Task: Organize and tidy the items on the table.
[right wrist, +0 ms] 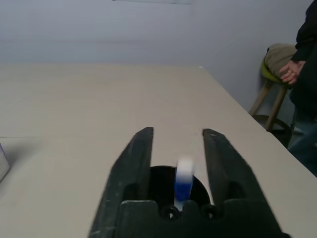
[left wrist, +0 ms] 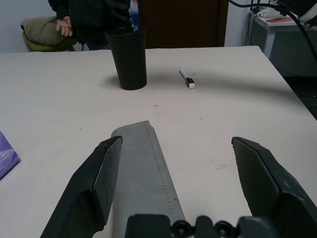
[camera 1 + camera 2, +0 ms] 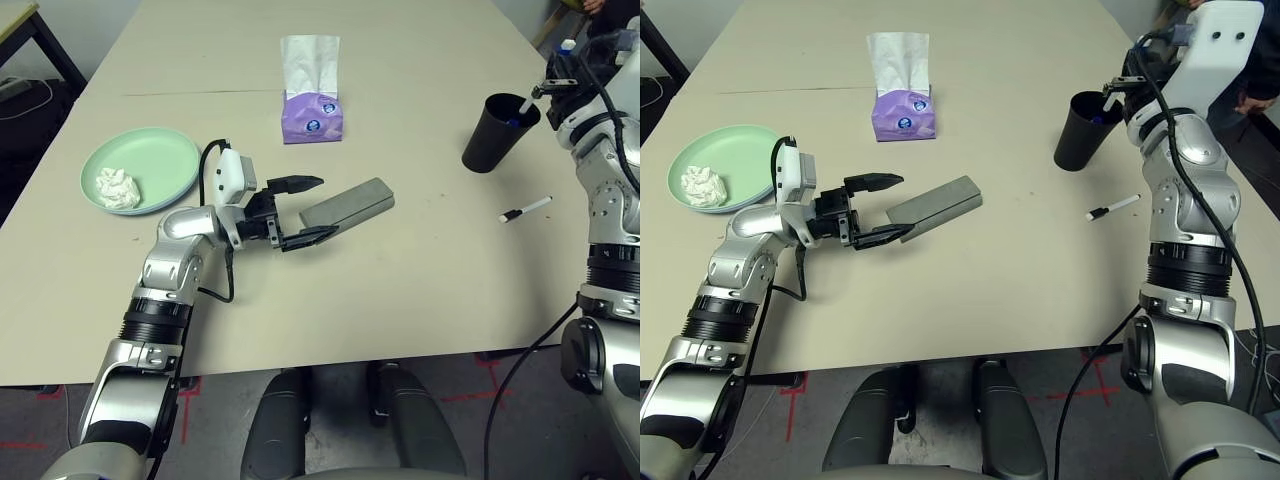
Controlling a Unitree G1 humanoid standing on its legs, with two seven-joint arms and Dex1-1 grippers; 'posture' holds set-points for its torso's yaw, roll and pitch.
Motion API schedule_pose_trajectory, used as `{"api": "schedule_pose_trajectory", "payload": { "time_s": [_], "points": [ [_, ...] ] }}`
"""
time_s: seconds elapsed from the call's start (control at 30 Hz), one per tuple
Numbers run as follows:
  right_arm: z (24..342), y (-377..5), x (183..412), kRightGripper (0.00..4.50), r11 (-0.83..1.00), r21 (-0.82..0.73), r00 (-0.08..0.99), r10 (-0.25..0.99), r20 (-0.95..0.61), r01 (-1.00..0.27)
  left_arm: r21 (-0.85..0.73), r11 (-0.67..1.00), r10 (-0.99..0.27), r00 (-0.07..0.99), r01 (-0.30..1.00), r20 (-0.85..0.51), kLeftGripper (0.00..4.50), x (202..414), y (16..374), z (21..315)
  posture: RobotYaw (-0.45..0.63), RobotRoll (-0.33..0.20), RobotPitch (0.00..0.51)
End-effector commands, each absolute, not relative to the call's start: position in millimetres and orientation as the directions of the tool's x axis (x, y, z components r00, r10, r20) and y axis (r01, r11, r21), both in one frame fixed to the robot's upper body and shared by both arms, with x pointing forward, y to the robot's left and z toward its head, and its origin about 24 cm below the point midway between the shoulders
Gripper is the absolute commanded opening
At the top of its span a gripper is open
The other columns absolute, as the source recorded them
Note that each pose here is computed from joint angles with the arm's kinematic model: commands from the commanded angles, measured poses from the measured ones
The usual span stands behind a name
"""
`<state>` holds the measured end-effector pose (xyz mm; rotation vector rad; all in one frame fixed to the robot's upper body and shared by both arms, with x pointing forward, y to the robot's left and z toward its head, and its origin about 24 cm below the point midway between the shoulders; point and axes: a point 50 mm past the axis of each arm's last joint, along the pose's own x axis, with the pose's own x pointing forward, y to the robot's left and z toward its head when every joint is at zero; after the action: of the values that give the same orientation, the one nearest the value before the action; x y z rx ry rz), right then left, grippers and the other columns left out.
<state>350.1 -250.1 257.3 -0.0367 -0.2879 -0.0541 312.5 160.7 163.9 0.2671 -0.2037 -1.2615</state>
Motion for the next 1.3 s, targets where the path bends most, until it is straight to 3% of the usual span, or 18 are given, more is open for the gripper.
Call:
{"api": "schedule_pose_trajectory", "payload": {
  "time_s": [0.03,0.1,0.17,0.23,0.33,0.43,0.57,0.93,1.3],
  "points": [
    [260.4,-247.3,350.4,3.75,0.999,-0.028,0.957,-0.022,0.289,0.031,0.299,0.264,-0.959,0.283,0.917,-0.022,4.5,309.7,160.3,159.3,0.02,0.0,0.177],
    [264.3,-241.3,349.6,4.46,0.998,-0.049,0.951,0.049,0.306,-0.036,0.299,0.263,-0.959,0.282,0.917,-0.022,4.5,309.4,160.1,159.3,0.02,0.0,0.176],
    [265.5,-219.3,345.5,4.49,0.953,-0.117,0.912,0.301,0.28,-0.279,0.299,0.263,-0.959,0.281,0.918,-0.022,4.5,309.3,159.7,159.5,0.02,0.0,0.176],
    [258.4,-201.4,335.7,4.49,0.818,-0.23,0.807,0.566,0.168,-0.526,0.299,0.261,-0.96,0.28,0.918,-0.022,4.5,309.2,158.9,159.5,0.02,0.0,0.177],
    [240.5,-202.3,322.3,4.49,0.582,-0.356,0.652,0.75,-0.111,-0.731,0.3,0.259,-0.96,0.278,0.918,-0.02,4.5,309.1,158.0,159.5,0.02,0.0,0.178],
    [216.8,-228.6,322.8,4.49,0.366,-0.481,0.585,0.665,-0.464,-0.797,0.303,0.259,-0.96,0.278,0.917,-0.019,4.5,309.3,157.3,159.2,0.02,0.0,0.177],
    [199.6,-261.2,331.0,4.49,0.149,-0.489,0.495,0.483,-0.722,-0.859,0.306,0.266,-0.959,0.283,0.914,-0.011,4.5,308.3,155.4,159.0,0.05,0.0,0.182],
    [210.8,-264.9,361.5,4.49,-0.232,-0.459,0.425,0.183,-0.887,-0.858,0.298,0.297,-0.95,0.313,0.907,-0.007,4.5,299.0,159.8,155.3,0.11,0.0,0.199],
    [212.7,-267.8,362.2,4.49,-0.414,-0.331,0.367,-0.007,-0.93,-0.848,0.293,0.322,-0.94,0.34,0.9,-0.012,4.5,293.6,163.8,155.8,0.13,0.0,0.213]
  ]
}}
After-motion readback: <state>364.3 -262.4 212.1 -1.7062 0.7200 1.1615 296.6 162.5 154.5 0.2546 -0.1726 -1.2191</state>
